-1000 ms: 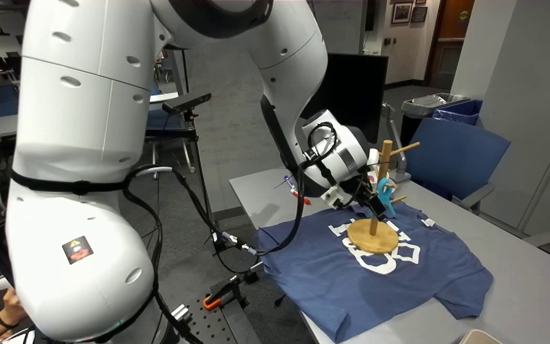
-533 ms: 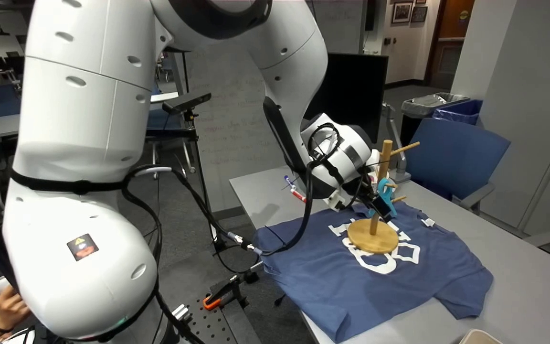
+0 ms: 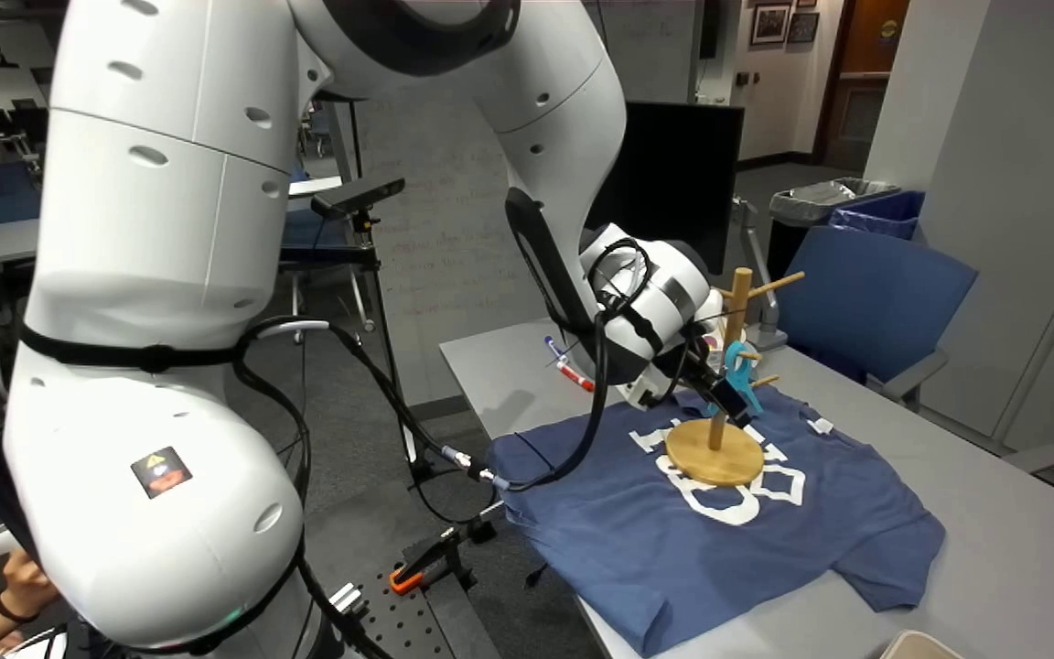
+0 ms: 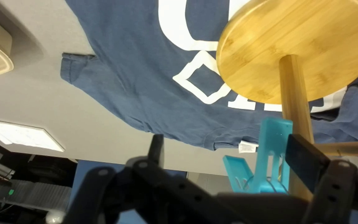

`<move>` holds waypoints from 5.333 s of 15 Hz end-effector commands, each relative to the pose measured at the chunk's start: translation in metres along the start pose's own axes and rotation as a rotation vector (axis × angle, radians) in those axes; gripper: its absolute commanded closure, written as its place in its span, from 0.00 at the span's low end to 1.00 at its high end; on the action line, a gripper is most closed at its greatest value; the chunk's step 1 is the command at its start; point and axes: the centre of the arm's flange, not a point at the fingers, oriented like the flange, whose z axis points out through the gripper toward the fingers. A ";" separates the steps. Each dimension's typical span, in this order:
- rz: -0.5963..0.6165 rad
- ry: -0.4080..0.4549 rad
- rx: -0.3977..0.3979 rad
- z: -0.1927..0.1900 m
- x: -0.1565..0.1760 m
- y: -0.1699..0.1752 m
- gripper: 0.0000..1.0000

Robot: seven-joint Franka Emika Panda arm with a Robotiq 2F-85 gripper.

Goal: Unhang the blue object from the hanger

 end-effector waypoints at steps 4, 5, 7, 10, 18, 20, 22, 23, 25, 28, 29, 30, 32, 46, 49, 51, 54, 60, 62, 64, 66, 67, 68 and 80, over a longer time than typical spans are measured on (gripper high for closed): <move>0.004 0.028 0.018 0.002 -0.008 -0.021 0.00; 0.004 0.034 0.016 0.002 -0.007 -0.022 0.00; 0.006 0.043 0.012 0.003 -0.004 -0.022 0.00; 0.004 0.051 0.003 0.008 -0.001 -0.021 0.00; -0.008 0.074 -0.049 0.020 0.002 -0.013 0.23; -0.008 0.077 -0.055 0.020 0.002 -0.011 0.37; -0.006 0.080 -0.062 0.020 0.003 -0.010 0.54; -0.004 0.080 -0.065 0.021 0.003 -0.009 0.61; -0.003 0.079 -0.067 0.021 0.003 -0.008 0.77; -0.002 0.080 -0.066 0.020 0.003 -0.008 0.98; -0.002 0.080 -0.065 0.019 0.003 -0.008 0.94; -0.003 0.081 -0.066 0.018 0.003 -0.007 0.94; -0.002 0.084 -0.060 0.014 0.002 -0.007 0.94; 0.005 0.103 -0.063 -0.027 -0.005 0.015 0.94; 0.017 0.099 -0.085 -0.030 -0.008 0.027 0.94; 0.023 0.102 -0.099 -0.032 -0.010 0.035 0.94; 0.036 0.107 -0.120 -0.035 -0.011 0.046 0.94; 0.068 0.120 -0.144 -0.044 -0.013 0.063 0.94; 0.078 0.128 -0.153 -0.049 -0.015 0.069 0.94; 0.091 0.133 -0.162 -0.053 -0.016 0.074 0.94; 0.103 0.138 -0.180 -0.055 -0.014 0.086 0.94; 0.111 0.139 -0.191 -0.058 -0.014 0.092 0.94; 0.117 0.137 -0.199 -0.061 -0.015 0.098 0.94; 0.090 -0.134 0.019 -0.065 -0.090 0.110 0.94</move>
